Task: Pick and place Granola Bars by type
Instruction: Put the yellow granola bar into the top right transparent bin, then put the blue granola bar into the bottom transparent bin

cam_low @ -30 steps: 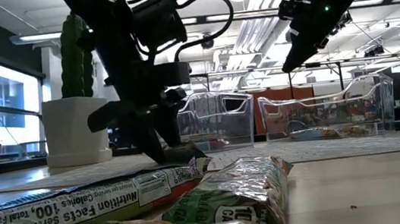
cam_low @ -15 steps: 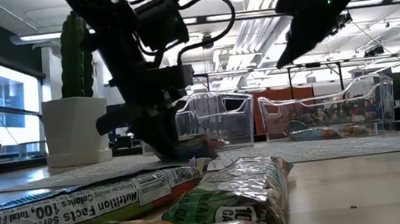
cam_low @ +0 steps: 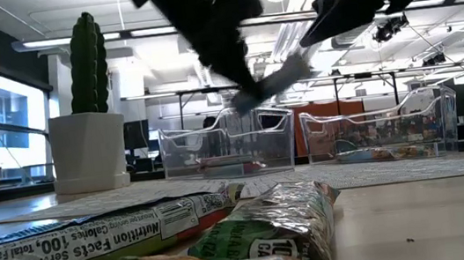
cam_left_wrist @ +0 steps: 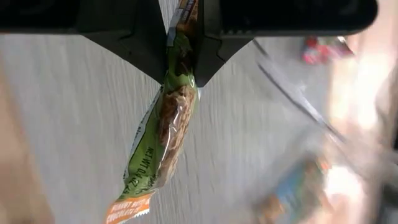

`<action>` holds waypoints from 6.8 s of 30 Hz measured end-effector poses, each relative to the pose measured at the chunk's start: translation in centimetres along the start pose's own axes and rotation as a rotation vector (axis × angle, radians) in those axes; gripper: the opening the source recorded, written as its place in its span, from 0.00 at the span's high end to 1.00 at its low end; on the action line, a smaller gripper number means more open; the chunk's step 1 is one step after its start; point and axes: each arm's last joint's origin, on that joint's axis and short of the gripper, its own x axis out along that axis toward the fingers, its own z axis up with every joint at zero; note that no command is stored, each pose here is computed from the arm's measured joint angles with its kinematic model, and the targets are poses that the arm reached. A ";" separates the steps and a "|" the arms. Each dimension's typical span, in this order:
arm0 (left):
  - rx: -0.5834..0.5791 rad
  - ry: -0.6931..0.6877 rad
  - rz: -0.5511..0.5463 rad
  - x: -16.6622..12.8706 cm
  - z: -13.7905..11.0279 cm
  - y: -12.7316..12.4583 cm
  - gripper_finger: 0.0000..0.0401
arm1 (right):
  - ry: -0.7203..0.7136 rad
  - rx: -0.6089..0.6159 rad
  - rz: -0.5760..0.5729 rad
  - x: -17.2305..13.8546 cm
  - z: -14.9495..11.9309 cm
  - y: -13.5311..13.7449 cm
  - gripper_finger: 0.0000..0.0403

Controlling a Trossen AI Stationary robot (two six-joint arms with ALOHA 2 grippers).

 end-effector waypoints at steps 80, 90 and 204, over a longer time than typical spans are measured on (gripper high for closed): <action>-0.173 -0.177 0.116 -2.3 4.0 1.3 0.60 | 0.074 0.016 -0.109 0.0 -0.2 1.2 0.93; -0.176 -0.164 0.196 -2.3 3.9 1.6 0.59 | 0.355 0.051 -0.657 -0.8 -2.6 -0.8 0.93; -0.215 0.050 0.200 -5.8 2.6 1.9 0.59 | 0.875 0.911 0.373 2.4 -5.1 17.3 0.98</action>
